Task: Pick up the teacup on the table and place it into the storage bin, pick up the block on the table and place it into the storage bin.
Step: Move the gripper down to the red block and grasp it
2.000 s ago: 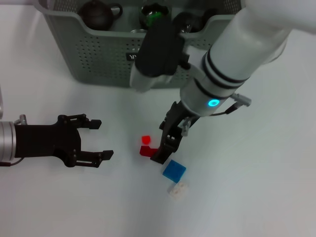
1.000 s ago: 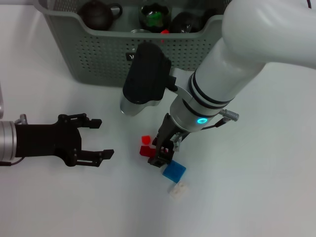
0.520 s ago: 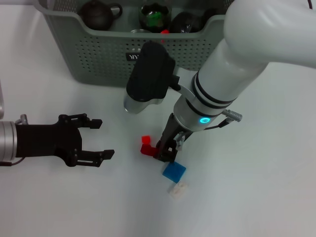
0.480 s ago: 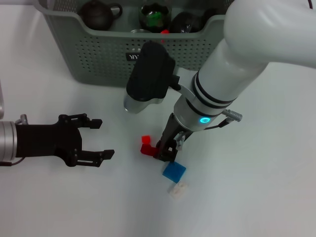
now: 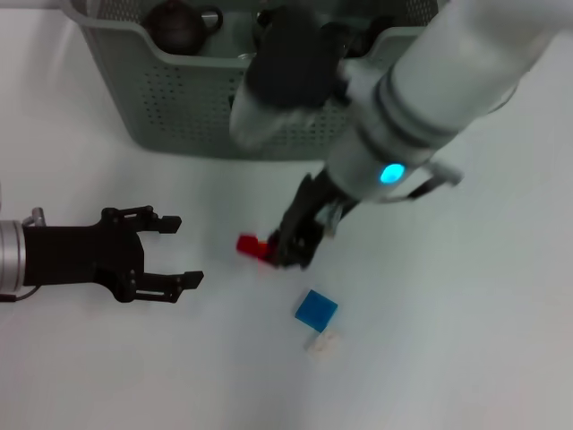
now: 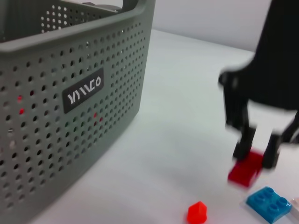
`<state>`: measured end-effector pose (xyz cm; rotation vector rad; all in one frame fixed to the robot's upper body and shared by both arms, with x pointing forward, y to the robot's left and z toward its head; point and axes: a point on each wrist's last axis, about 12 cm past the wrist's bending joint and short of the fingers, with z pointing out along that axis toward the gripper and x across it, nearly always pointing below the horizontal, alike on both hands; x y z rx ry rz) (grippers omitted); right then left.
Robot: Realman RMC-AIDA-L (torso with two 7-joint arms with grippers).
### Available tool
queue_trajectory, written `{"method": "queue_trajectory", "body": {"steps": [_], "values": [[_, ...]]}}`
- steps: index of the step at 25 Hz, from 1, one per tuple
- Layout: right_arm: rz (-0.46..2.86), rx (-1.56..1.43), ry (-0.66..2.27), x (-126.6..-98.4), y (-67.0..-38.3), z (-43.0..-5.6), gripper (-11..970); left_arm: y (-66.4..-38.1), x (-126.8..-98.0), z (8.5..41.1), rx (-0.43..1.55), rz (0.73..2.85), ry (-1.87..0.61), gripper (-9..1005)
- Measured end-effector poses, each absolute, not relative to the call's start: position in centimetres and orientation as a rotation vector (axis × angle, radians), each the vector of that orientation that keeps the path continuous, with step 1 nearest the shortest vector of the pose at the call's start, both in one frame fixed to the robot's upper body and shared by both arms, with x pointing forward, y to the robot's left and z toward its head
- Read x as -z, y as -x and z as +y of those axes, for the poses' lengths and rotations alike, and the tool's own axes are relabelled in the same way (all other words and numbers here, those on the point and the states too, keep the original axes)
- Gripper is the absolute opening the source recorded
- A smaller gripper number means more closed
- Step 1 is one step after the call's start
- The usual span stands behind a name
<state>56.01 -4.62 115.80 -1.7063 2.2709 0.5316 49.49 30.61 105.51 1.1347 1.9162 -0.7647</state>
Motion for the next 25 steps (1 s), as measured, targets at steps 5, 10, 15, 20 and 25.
{"method": "queue_trajectory", "body": {"steps": [5, 10, 15, 20, 25], "values": [[2.19, -0.66, 1.572, -122.3, -56.5, -7.2, 194, -49.5, -105.5, 30.6, 0.762, 1.917, -1.133, 874], [2.017, -0.823, 1.323, -130.4, -59.1, -9.2, 194, -49.6, -105.7, 30.5, 0.765, 1.907, -1.139, 873], [1.984, -0.779, 1.189, -133.4, -63.7, -8.5, 193, -49.8, -105.8, 30.2, 0.77, 1.899, -1.15, 873], [2.045, -0.53, 1.177, -130.6, -67.0, -5.8, 194, -49.9, -105.8, 30.0, 0.777, 1.893, -1.155, 874], [2.047, -0.329, 1.208, -126.5, -67.9, -3.3, 194, -50.0, -105.8, 29.9, 0.778, 1.889, -1.157, 873]]}}
